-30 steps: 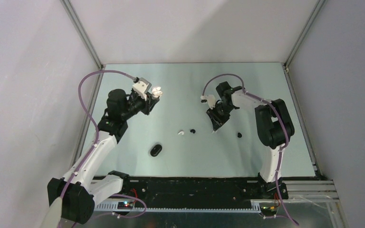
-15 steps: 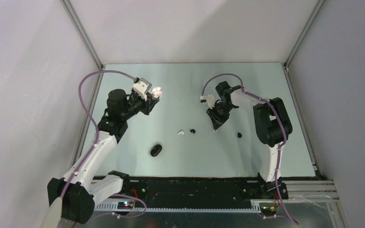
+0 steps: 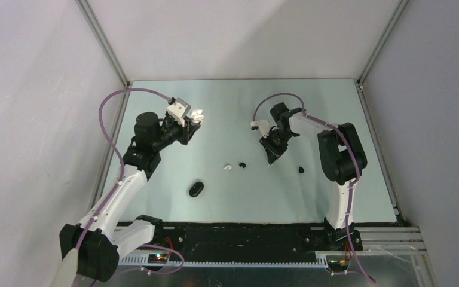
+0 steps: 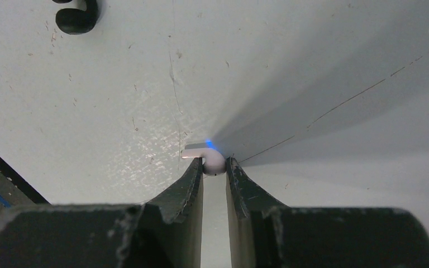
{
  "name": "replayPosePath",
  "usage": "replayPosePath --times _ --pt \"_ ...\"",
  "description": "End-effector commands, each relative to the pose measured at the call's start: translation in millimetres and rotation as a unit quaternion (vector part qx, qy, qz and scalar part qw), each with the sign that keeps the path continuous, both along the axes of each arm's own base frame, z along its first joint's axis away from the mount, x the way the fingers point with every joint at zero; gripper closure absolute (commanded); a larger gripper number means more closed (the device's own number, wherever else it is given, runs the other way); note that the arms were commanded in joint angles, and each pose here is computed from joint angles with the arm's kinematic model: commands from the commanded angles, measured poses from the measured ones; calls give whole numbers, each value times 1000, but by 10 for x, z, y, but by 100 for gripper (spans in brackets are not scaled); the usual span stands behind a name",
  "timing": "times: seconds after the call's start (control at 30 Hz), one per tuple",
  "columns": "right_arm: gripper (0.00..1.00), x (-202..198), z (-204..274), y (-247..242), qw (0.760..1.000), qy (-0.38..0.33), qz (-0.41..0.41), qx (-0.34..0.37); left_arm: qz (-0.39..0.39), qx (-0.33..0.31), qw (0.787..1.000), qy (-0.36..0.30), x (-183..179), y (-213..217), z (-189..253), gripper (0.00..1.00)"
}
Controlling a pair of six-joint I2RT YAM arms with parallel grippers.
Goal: Insert the wireless bluetooth earbuds into the charging case
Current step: Pick up the earbud from the center of the board, then place the earbud in the charging case.
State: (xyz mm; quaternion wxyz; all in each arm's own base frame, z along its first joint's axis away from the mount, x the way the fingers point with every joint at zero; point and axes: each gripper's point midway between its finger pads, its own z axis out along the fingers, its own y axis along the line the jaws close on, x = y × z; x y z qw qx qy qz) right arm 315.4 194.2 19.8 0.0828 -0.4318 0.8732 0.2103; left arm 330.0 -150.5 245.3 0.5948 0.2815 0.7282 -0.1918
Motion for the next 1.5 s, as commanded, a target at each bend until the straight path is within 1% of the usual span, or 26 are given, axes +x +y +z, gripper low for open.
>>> replayPosePath --times 0.0,0.03,0.07,0.1,0.13,0.2,0.27,0.33,0.37,0.4,0.43,0.47,0.5,0.57,0.63,0.67,0.7,0.77,0.83,1.0,1.23,1.47 --pt "100 225 438 70 997 -79 3 22 -19 -13 999 -38 -5 -48 245 100" --pt "100 272 665 72 993 -114 3 32 -25 -21 999 -40 -8 -76 278 100" --pt "100 335 791 81 989 -142 5 40 -38 -26 998 -38 -23 -123 281 100" --pt "100 382 1067 76 982 -184 5 51 -46 -36 997 -41 -23 -165 317 100" --pt "100 455 1239 102 973 -221 8 61 -53 -41 997 -39 -10 -210 320 100" --pt "100 568 1724 132 948 -309 10 79 -65 -56 995 -41 23 -302 370 100" --pt "100 635 2221 169 912 -400 15 87 -74 -74 993 -47 65 -400 454 100" --pt "100 627 2674 238 871 -483 32 90 -82 -89 991 -53 100 -500 537 100" --pt "100 600 2940 286 841 -532 43 88 -83 -105 989 -57 128 -545 604 100" --pt "100 594 3055 287 826 -556 44 81 -90 -113 988 -59 116 -601 637 100" --pt "100 516 3261 379 799 -591 61 88 -98 -126 985 -65 117 -675 696 100" --pt "100 482 3391 371 783 -613 61 83 -105 -134 982 -76 117 -718 761 100" --pt "100 428 3490 483 763 -636 80 85 -112 -143 980 -75 111 -785 781 100" --pt "100 331 3637 600 738 -662 98 84 -120 -155 977 -81 112 -872 826 100" --pt "100 253 3731 706 720 -680 111 82 -128 -163 974 -92 100 -942 859 100" --pt "100 249 3742 714 717 -685 109 74 -133 -167 972 -103 91 -966 905 100" --pt "100 198 3777 789 710 -691 116 78 -138 -170 970 -101 74 -1008 881 100" --pt "100 172 3804 860 703 -697 116 78 -145 -180 967 -108 50 -1050 910 100" --pt "100 165 3788 919 702 -698 117 77 -153 -187 964 -114 12 -1094 930 100" --pt "100 151 3816 1060 702 -697 118 89 -173 -191 958 -125 -69 -1166 947 100" --pt "100 115 3891 1207 708 -686 121 117 -191 -193 954 -125 -112 -1209 923 100" --pt "100 67 4006 1274 707 -682 118 145 -197 -191 955 -115 -106 -1240 846 100"
